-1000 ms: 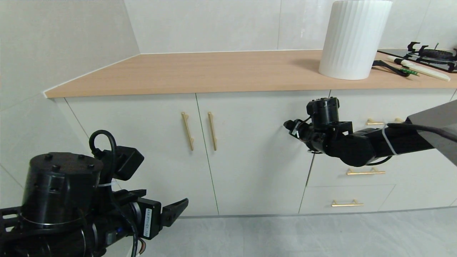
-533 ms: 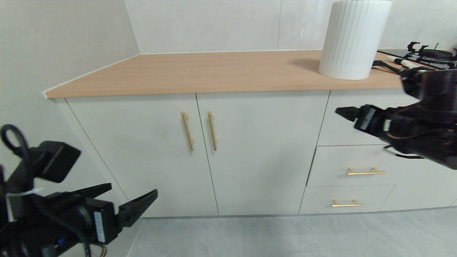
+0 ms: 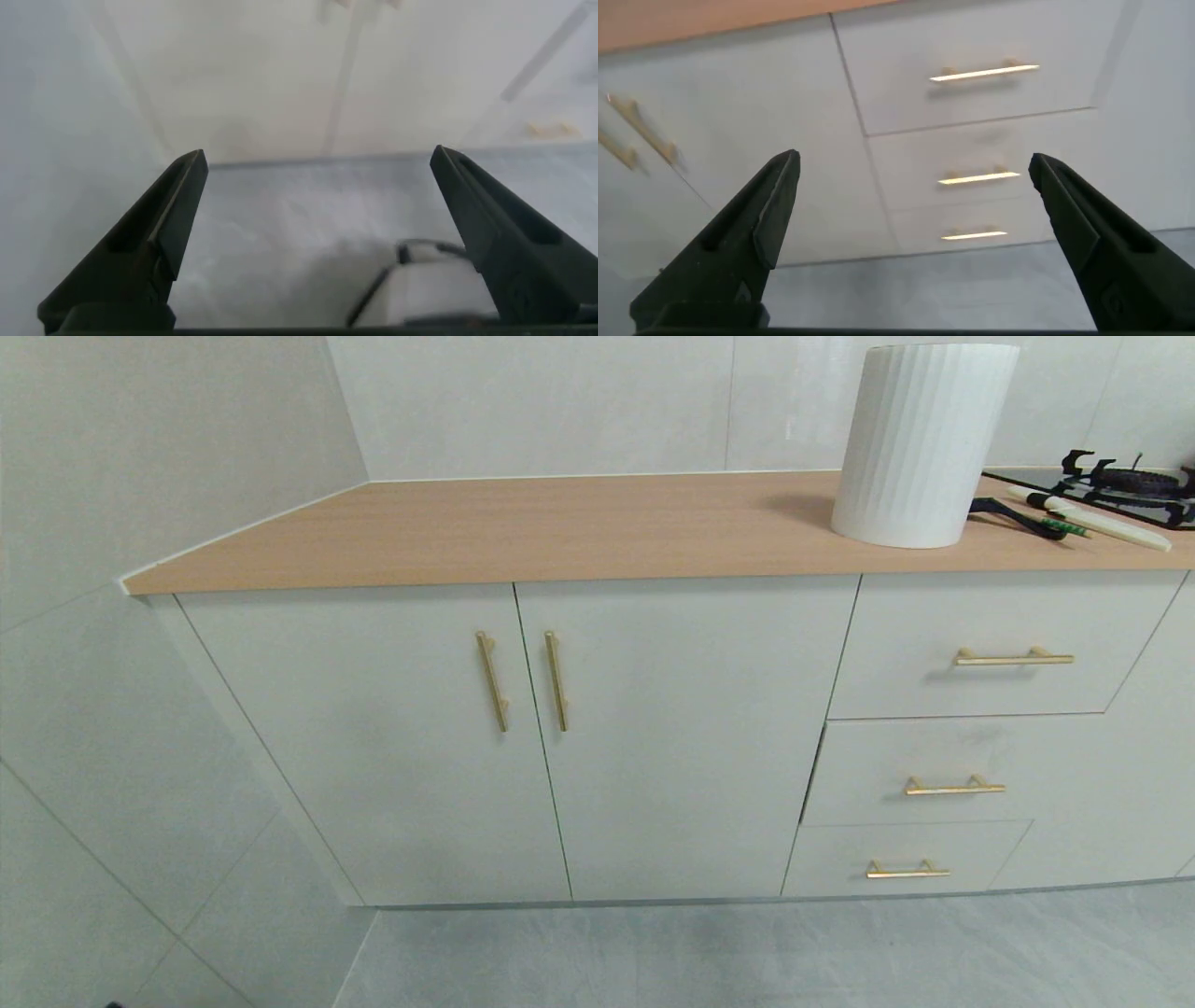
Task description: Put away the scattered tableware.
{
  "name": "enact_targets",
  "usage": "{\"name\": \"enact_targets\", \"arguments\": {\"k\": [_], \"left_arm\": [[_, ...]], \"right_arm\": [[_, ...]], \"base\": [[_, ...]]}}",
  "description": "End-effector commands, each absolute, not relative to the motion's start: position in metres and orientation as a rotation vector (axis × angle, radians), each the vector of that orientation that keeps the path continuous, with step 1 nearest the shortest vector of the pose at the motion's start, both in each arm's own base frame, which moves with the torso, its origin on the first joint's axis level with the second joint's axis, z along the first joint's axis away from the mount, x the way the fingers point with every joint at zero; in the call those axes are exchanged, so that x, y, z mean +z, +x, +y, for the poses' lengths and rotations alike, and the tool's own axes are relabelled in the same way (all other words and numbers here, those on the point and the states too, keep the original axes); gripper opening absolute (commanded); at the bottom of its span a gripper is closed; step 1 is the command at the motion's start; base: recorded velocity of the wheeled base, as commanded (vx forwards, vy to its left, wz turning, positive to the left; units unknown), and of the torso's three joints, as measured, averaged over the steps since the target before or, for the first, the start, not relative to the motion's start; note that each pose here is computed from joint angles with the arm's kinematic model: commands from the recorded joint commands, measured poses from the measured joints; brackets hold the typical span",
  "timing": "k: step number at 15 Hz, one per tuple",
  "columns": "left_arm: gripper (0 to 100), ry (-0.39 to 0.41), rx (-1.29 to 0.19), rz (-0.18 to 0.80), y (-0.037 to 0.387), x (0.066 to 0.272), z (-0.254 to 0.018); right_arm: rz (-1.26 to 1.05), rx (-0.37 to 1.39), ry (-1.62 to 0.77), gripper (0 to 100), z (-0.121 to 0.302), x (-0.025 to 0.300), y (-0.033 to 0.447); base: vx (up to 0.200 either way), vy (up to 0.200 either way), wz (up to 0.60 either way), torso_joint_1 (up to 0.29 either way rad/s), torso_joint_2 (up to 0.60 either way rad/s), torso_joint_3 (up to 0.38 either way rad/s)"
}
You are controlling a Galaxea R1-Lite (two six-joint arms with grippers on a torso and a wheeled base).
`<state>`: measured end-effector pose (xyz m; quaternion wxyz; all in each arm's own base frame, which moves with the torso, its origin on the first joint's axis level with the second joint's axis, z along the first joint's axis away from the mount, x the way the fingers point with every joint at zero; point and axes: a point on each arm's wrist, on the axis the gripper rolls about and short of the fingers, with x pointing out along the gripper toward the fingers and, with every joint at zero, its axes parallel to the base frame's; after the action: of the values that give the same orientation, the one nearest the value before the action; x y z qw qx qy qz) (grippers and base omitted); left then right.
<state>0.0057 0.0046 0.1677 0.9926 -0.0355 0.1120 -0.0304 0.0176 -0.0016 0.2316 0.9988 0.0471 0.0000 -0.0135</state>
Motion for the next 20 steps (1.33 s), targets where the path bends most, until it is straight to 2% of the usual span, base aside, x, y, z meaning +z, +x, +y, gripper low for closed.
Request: {"name": "enact_targets", "arguments": {"k": [1,4,6,9,10,11,12,13,14,16,20], "left_arm": [[100,-0.091,0.024,0.077,-0.024,0.161,0.013],[100,-0.025,0.160,0.017,-0.043,0.139,0.012],[100,-0.046,0.267,0.053,-0.039,0.129,0.014],[100,-0.074,0.341,0.064,-0.037,0.124,0.013],[100,-0.076,0.391,0.050,-0.040,0.116,0.010],[100,-0.031,0.392,0.043,-0.043,0.103,0.009],[100,-0.013,0.407,0.077,-0.037,0.091,0.009],[100,-0.020,0.412,0.057,-0.032,0.083,0.009],[100,-0.020,0.388,0.009,-0.028,0.082,0.008],[100,0.010,0.250,-0.044,-0.024,0.080,0.005],[100,-0.005,0.044,0.000,-0.023,0.075,0.001]], "right_arm": [[-0.128,-0.064,0.036,100,-0.014,0.196,-0.052],[-0.165,-0.183,0.007,100,-0.013,0.184,-0.065],[-0.193,-0.288,-0.021,100,-0.007,0.177,-0.074],[-0.138,-0.356,-0.069,100,-0.007,0.150,-0.064],[-0.124,-0.376,-0.036,100,-0.008,0.139,-0.057],[-0.117,-0.376,-0.033,100,-0.008,0.132,-0.051],[-0.117,-0.376,-0.030,100,-0.008,0.127,-0.047],[-0.117,-0.376,-0.030,100,-0.008,0.119,-0.042],[-0.139,-0.376,-0.026,100,-0.008,0.116,-0.038],[-0.188,-0.373,-0.023,100,-0.008,0.111,-0.033],[-0.127,-0.306,-0.038,100,-0.006,0.089,-0.025]], "base": [[0.000,0.000,0.00,0.000,0.00,0.000],[0.000,0.000,0.00,0.000,0.00,0.000],[0.000,0.000,0.00,0.000,0.00,0.000],[0.000,0.000,0.00,0.000,0.00,0.000],[0.000,0.000,0.00,0.000,0.00,0.000],[0.000,0.000,0.00,0.000,0.00,0.000],[0.000,0.000,0.00,0.000,0.00,0.000],[0.000,0.000,0.00,0.000,0.00,0.000],[0.000,0.000,0.00,0.000,0.00,0.000],[0.000,0.000,0.00,0.000,0.00,0.000],[0.000,0.000,0.00,0.000,0.00,0.000]]}}
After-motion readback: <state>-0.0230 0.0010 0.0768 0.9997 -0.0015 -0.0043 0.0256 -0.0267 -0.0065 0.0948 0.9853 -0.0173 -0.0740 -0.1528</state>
